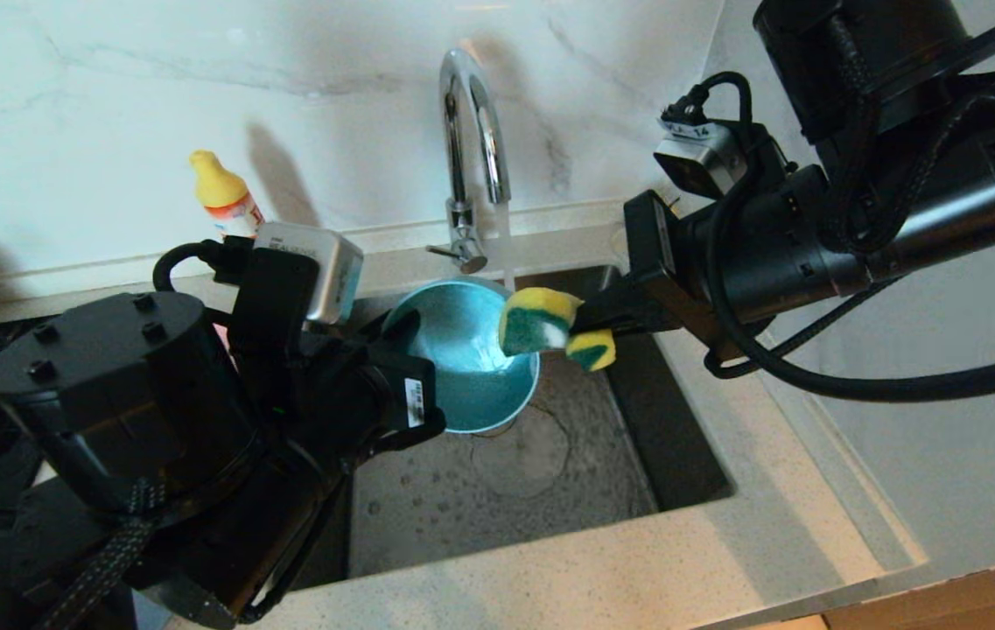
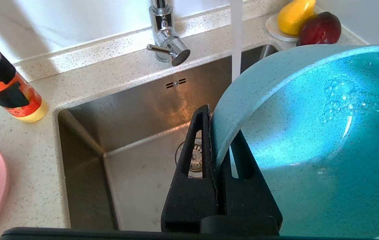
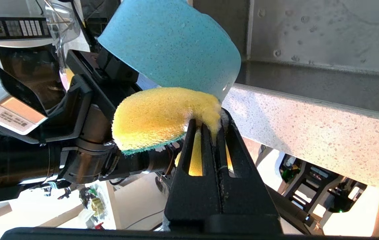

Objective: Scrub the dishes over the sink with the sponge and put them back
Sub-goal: Wipe the bowl, then rinse the bowl

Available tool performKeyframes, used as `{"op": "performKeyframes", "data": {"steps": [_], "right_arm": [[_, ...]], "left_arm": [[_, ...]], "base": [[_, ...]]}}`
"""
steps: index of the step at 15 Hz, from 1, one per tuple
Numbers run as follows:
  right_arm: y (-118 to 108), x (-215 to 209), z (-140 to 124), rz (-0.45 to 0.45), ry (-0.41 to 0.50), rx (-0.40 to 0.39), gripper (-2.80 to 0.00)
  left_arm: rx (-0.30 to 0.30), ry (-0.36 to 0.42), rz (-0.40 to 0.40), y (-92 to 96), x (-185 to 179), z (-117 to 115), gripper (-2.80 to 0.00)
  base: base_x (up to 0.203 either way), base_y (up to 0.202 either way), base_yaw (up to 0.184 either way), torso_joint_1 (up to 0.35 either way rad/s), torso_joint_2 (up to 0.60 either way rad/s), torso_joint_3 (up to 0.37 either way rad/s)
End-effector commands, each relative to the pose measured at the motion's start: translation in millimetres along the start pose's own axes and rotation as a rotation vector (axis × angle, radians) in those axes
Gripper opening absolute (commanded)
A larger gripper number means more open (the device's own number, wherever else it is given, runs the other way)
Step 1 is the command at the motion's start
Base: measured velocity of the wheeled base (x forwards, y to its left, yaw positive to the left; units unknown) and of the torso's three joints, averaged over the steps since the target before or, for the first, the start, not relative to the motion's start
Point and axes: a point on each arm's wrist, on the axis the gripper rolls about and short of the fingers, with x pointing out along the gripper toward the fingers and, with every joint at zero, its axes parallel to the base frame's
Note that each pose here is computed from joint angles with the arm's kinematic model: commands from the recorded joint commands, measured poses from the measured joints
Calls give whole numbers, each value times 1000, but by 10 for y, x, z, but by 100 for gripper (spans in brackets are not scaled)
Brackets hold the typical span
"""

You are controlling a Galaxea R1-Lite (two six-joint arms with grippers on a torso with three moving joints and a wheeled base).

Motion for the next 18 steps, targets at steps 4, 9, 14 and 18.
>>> {"op": "performKeyframes", "data": {"steps": [4, 9, 14, 18], "right_arm": [[58, -275, -10, 30, -42, -6, -280], [149, -661, -89, 69, -89, -32, -280], [90, -798, -222, 41, -62, -27, -280], [44, -797, -276, 25, -46, -24, -280]], "left_arm": [[1, 0, 4, 3, -4, -5, -280], [21, 63, 20, 53, 22, -80, -280], [-21, 285, 35, 104, 60, -254, -280], [-134, 508, 31, 146, 179, -247, -280]], "base": [[0, 0, 0, 0, 0, 0], [0, 0, 0, 0, 0, 0], [0, 0, 0, 0, 0, 0], [0, 0, 0, 0, 0, 0]]}}
